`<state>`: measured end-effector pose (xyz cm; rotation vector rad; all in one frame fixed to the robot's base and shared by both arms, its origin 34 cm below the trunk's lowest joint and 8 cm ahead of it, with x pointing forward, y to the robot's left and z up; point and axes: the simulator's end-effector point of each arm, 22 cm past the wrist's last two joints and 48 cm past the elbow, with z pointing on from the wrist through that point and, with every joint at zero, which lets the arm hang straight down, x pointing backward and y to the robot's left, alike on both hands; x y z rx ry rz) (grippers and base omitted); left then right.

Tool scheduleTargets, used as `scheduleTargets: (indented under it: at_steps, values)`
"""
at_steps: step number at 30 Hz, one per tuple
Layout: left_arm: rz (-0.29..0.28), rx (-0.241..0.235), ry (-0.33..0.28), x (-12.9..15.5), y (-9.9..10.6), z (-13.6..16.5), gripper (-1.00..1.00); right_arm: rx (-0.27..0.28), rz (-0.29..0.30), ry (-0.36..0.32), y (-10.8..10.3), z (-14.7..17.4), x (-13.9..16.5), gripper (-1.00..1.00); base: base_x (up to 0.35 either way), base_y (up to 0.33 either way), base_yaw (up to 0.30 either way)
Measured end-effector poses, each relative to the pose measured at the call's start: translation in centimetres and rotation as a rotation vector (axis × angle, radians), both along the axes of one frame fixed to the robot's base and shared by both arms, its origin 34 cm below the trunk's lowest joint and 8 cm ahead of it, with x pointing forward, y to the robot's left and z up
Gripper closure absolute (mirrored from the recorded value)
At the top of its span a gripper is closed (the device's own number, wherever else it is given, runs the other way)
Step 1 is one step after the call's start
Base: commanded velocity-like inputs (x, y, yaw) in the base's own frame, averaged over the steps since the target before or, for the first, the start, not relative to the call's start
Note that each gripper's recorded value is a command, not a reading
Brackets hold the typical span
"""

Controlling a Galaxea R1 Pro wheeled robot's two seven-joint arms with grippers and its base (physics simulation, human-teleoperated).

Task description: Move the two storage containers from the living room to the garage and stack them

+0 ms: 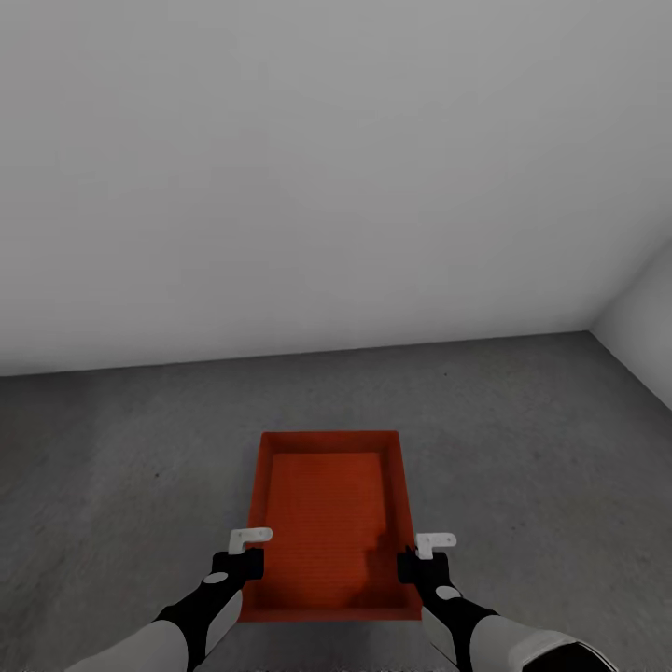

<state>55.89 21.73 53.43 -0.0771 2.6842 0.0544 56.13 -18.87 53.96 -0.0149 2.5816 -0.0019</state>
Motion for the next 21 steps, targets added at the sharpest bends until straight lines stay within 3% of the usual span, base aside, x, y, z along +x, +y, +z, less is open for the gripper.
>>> scheduleTargets:
  at_steps: [10,21]
  values:
    - [0.0,0.0,-0.002,-0.04,-0.01,-0.07,1.0,0.0,0.0,-0.002,-0.01,-0.06,-0.05,1.0,0.047,0.0,0.0]
    - [0.0,0.001,-0.001,-0.08,0.12,-0.07,1.0,-0.004,0.003,-0.002,0.1,-0.03,-0.04,1.0,0.253,0.0,0.0]
